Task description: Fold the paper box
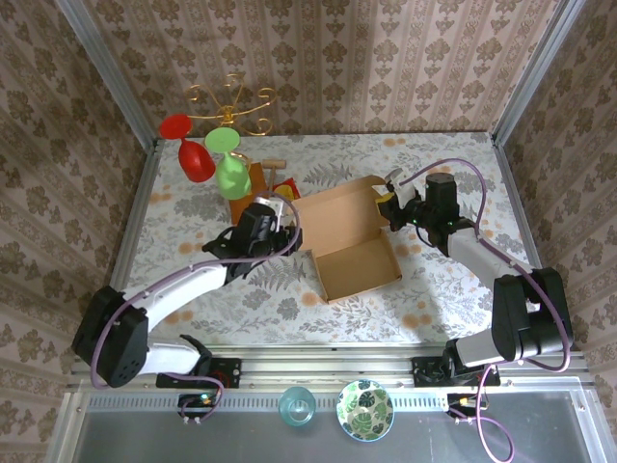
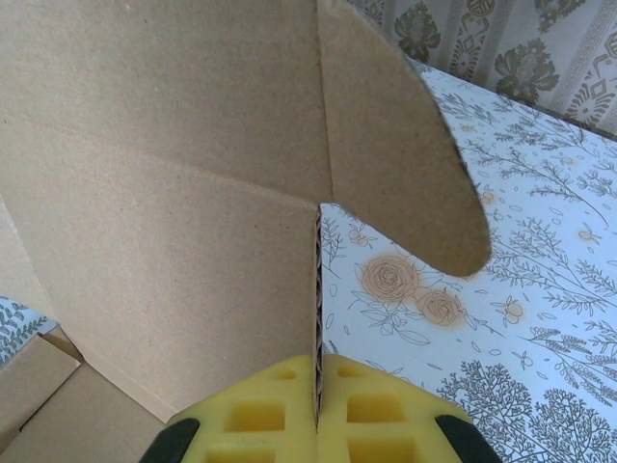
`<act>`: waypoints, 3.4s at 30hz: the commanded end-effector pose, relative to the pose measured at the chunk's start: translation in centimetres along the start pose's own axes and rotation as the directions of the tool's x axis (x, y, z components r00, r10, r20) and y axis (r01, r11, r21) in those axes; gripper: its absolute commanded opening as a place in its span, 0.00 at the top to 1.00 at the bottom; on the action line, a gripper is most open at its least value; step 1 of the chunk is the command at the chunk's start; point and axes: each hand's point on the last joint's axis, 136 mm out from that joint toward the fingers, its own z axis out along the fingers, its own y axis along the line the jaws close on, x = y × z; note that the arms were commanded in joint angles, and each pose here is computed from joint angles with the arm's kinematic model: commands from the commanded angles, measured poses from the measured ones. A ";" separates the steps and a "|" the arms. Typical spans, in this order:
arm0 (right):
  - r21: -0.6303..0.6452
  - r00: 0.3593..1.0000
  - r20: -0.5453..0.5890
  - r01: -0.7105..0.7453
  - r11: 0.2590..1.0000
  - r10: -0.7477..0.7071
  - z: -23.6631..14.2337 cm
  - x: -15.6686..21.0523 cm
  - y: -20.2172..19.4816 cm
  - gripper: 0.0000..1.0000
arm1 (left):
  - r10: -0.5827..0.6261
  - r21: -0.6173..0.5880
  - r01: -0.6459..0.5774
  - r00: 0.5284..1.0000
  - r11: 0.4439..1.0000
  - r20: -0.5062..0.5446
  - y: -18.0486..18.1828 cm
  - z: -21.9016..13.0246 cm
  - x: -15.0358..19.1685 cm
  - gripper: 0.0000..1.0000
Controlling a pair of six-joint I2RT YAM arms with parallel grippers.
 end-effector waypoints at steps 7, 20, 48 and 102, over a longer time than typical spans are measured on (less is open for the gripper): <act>0.011 0.999 0.047 -0.020 1.000 0.020 -0.5 -0.9 -0.1 1.00 | 0.004 -0.033 -0.003 1.000 0.999 0.026 -1.0 2.0 -2.0 0.70; 0.175 0.966 0.180 -0.217 0.960 0.186 -0.2 -1.7 -2.3 1.00 | 0.009 -0.170 0.002 0.998 0.985 0.063 -2.7 4.8 -5.6 1.00; 0.353 0.864 0.421 -0.438 0.827 0.277 2.0 -1.1 -6.6 0.98 | 0.090 -0.018 -0.093 0.872 0.996 0.481 -5.2 10.6 -9.2 1.00; 0.264 0.201 0.499 -0.962 0.073 0.843 -13.6 0.8 -0.6 0.50 | 0.272 -0.139 -0.237 0.891 0.962 0.365 -6.4 12.2 -0.3 1.00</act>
